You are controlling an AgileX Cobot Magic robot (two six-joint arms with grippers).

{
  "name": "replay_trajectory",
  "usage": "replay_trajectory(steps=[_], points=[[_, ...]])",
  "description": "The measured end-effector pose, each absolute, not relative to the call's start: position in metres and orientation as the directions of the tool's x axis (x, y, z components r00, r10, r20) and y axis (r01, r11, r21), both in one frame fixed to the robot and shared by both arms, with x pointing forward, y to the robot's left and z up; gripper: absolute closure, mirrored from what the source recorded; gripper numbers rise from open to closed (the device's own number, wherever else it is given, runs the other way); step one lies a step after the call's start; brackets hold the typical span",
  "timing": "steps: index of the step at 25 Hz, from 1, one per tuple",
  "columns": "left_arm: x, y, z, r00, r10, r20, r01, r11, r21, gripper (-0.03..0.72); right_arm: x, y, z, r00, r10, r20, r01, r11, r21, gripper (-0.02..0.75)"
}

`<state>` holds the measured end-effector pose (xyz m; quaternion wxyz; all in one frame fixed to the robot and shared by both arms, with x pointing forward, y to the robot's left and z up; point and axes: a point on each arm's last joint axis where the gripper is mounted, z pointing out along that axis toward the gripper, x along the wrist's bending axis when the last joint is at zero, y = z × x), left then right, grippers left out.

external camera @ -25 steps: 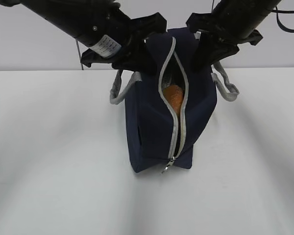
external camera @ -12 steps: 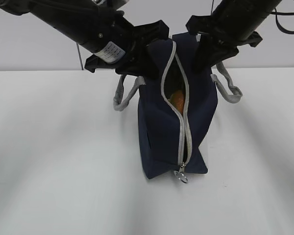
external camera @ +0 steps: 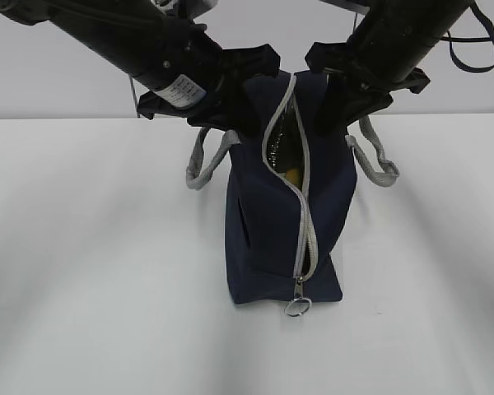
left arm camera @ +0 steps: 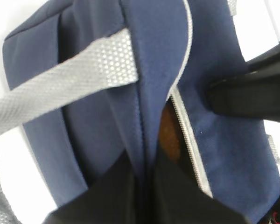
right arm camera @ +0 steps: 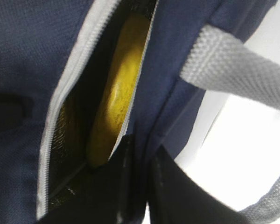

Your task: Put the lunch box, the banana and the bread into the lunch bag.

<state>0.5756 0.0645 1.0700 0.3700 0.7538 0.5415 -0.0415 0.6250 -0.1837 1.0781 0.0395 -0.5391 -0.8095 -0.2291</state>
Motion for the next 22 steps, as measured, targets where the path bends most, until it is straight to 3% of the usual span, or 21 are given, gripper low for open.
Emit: replay_trajectory(steps=[2,6,9,17,22], points=[[0.576,0.065,1.07,0.411,0.786,-0.462,0.845,-0.138,0.516,0.612,0.625,-0.184,1.078,-0.415,0.854,0.313,0.891,0.313,0.329,0.636],[0.576,0.064,1.07,0.41,0.786,-0.462,0.845,-0.137,0.518,0.369,0.625,-0.182,1.079,-0.412,0.851,0.326,0.893,0.306,0.33,0.486],[0.576,0.066,1.071,0.419,0.791,-0.446,0.84,-0.151,0.521,0.206,0.625,-0.182,1.079,-0.386,0.858,0.339,0.905,0.281,0.321,0.457],[0.557,0.086,1.119,0.504,0.805,-0.313,0.727,-0.2,0.657,0.168,0.604,-0.188,1.115,-0.373,0.869,0.326,0.891,0.238,0.387,0.448],[0.538,0.097,1.132,0.551,0.803,-0.226,0.684,-0.28,0.674,0.17,0.571,-0.196,1.119,-0.365,0.877,0.313,0.874,0.207,0.44,0.448]])
